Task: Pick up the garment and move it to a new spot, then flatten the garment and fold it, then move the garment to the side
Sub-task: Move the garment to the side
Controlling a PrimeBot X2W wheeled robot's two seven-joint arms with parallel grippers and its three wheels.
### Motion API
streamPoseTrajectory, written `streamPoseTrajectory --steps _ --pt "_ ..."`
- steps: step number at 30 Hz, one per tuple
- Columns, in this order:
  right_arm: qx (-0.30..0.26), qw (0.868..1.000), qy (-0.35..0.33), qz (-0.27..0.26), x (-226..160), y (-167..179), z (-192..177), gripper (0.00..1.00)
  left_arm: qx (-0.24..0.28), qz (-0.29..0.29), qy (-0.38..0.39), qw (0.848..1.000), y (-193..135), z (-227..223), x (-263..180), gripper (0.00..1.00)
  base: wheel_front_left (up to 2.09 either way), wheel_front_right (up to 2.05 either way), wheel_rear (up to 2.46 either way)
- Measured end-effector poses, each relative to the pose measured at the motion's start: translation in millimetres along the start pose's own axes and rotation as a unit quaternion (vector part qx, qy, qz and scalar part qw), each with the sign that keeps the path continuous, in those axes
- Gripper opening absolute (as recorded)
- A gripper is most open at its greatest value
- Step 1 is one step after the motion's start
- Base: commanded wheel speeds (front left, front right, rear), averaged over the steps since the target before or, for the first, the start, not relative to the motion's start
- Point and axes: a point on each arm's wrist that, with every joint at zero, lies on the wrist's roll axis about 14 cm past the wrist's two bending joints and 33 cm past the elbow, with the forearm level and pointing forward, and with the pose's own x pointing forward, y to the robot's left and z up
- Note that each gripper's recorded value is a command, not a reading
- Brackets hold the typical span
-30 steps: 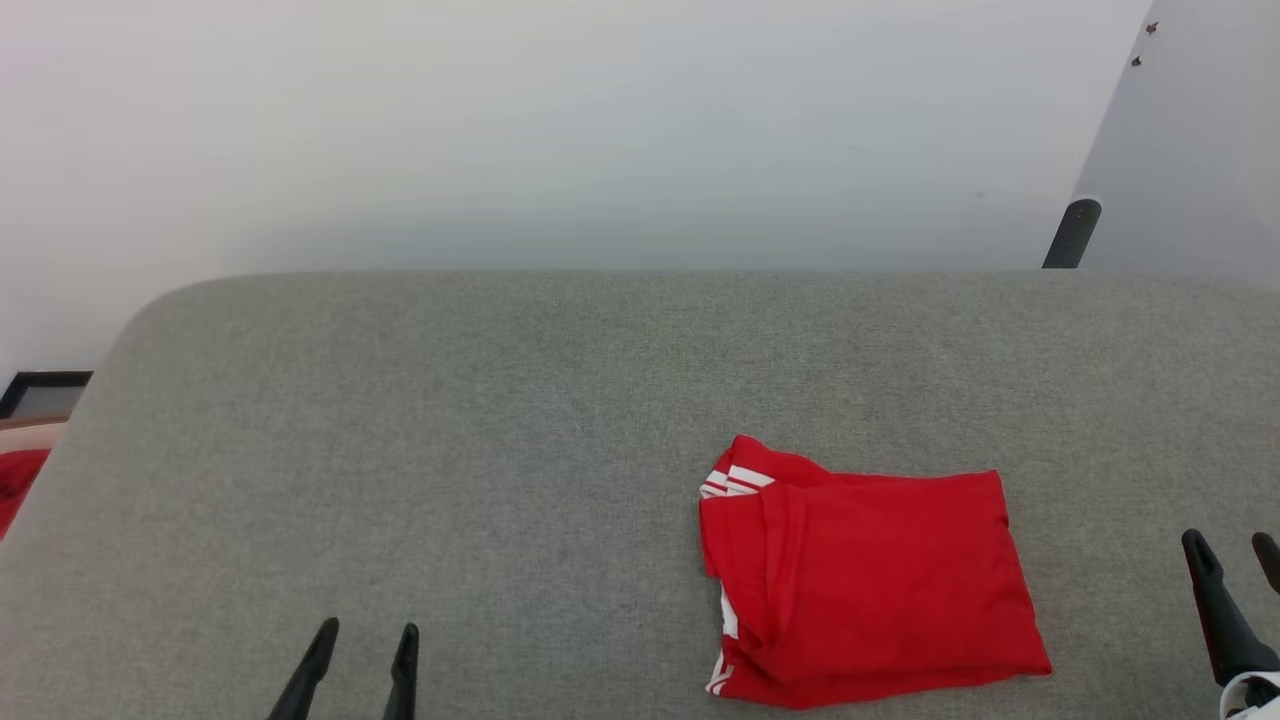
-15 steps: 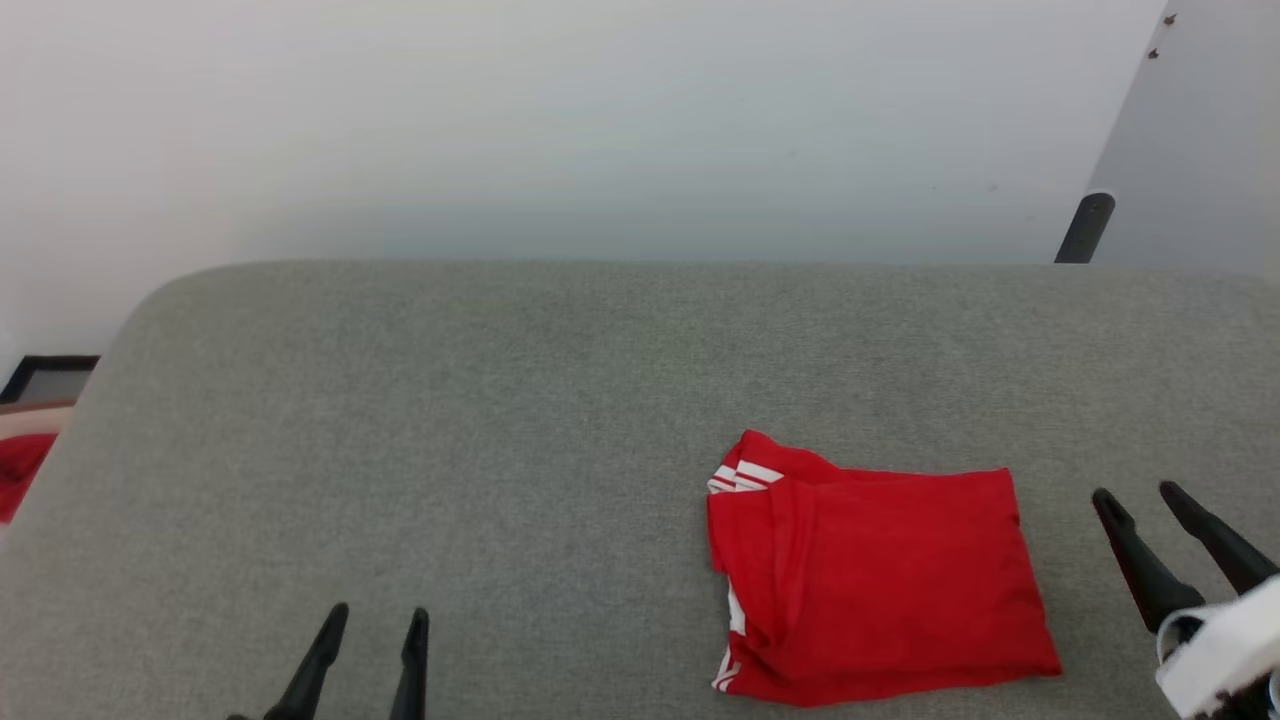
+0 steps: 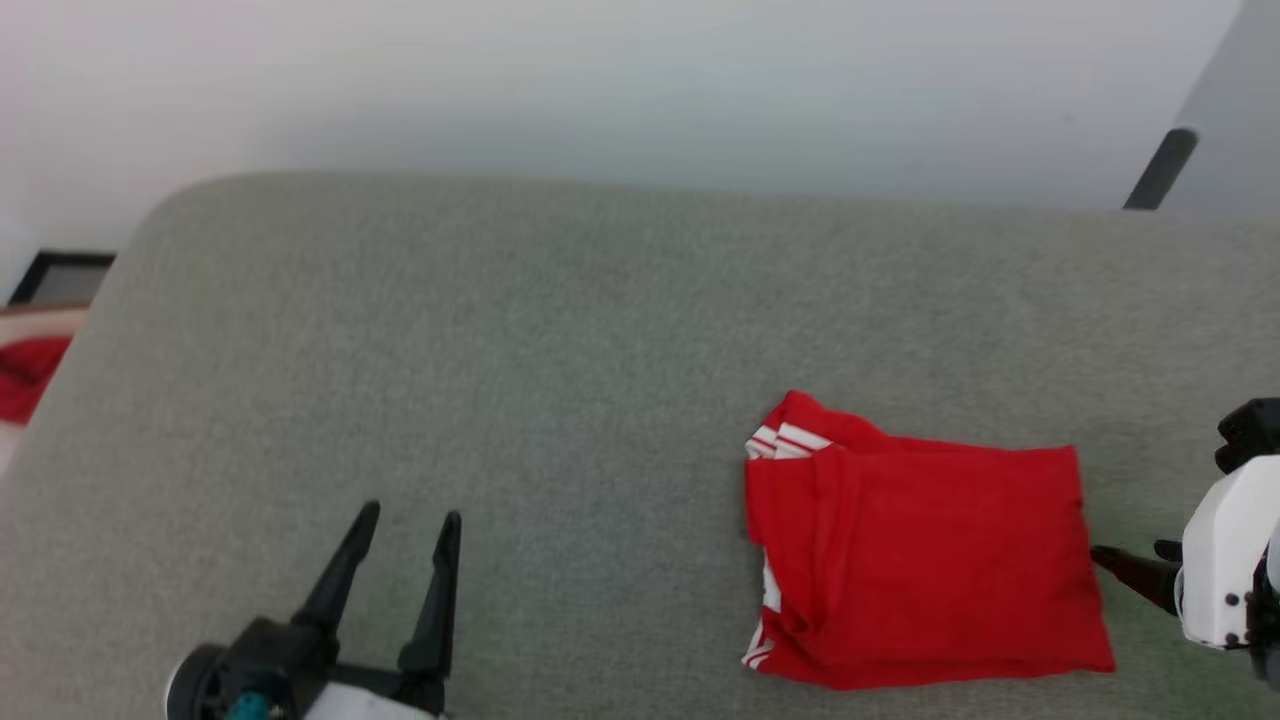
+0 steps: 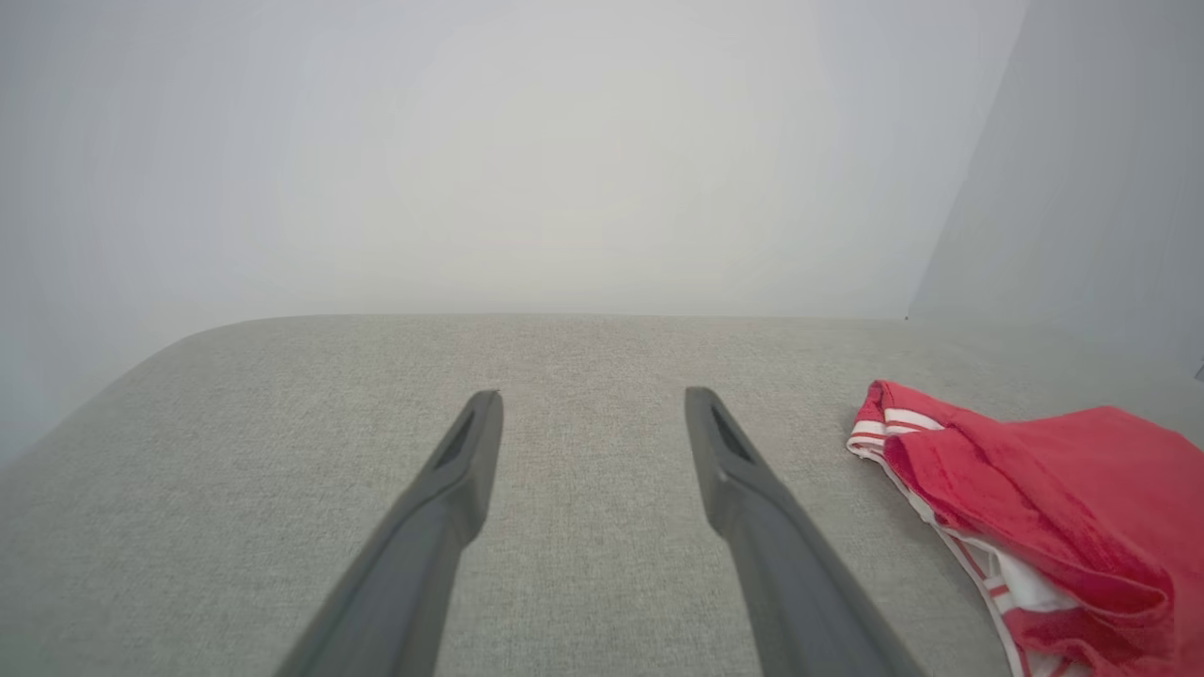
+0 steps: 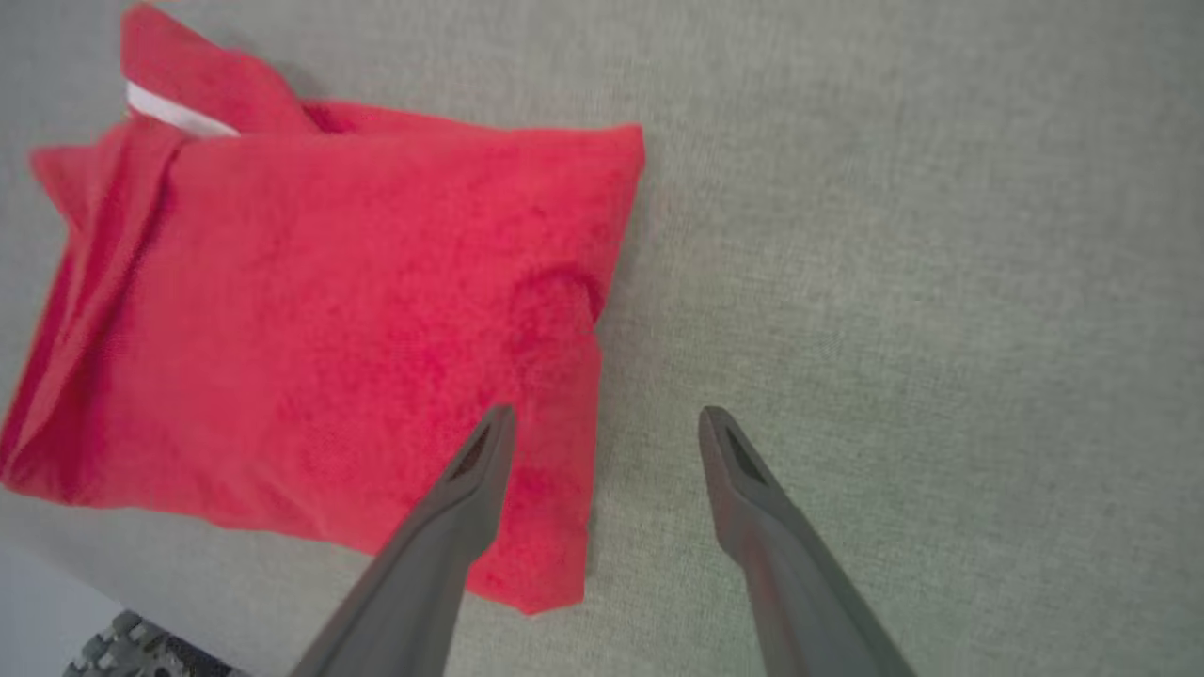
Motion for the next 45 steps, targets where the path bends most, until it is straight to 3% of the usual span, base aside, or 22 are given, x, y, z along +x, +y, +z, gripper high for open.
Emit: streamPoseTrajectory --steps 8,16,17,18,28,35,45 --pt "0.007 0.993 0.116 0.022 35 10 -25 1.0 -0.003 0.006 0.011 1.0 9 -12 22 1.0 0.0 0.0 0.0" --pt "0.005 0.988 0.155 0.017 61 9 -34 1.0 -0.009 0.01 0.031 0.999 13 -28 32 1.0 0.0 0.0 0.0" --pt "0.003 0.988 0.154 0.019 63 10 -33 0.46 -0.01 0.01 0.033 0.999 14 -29 32 1.0 0.0 0.0 0.0" --pt "0.002 0.989 0.145 0.021 65 11 -30 0.01 -0.012 0.01 0.035 0.999 14 -31 32 1.0 0.0 0.0 0.0" --pt "0.038 0.998 0.039 0.033 54 12 -8 0.0 -0.009 -0.013 0.053 0.998 7 -41 36 1.0 0.0 0.0 0.0" --pt "0.088 0.995 -0.04 -0.028 15 -43 5 0.0 -0.008 -0.067 0.023 0.997 -24 -25 58 1.0 0.0 0.0 0.0" --pt "0.167 0.971 -0.117 -0.127 -47 -118 -11 0.0 0.021 -0.183 -0.041 0.982 -87 5 108 1.0 0.0 0.0 0.0"
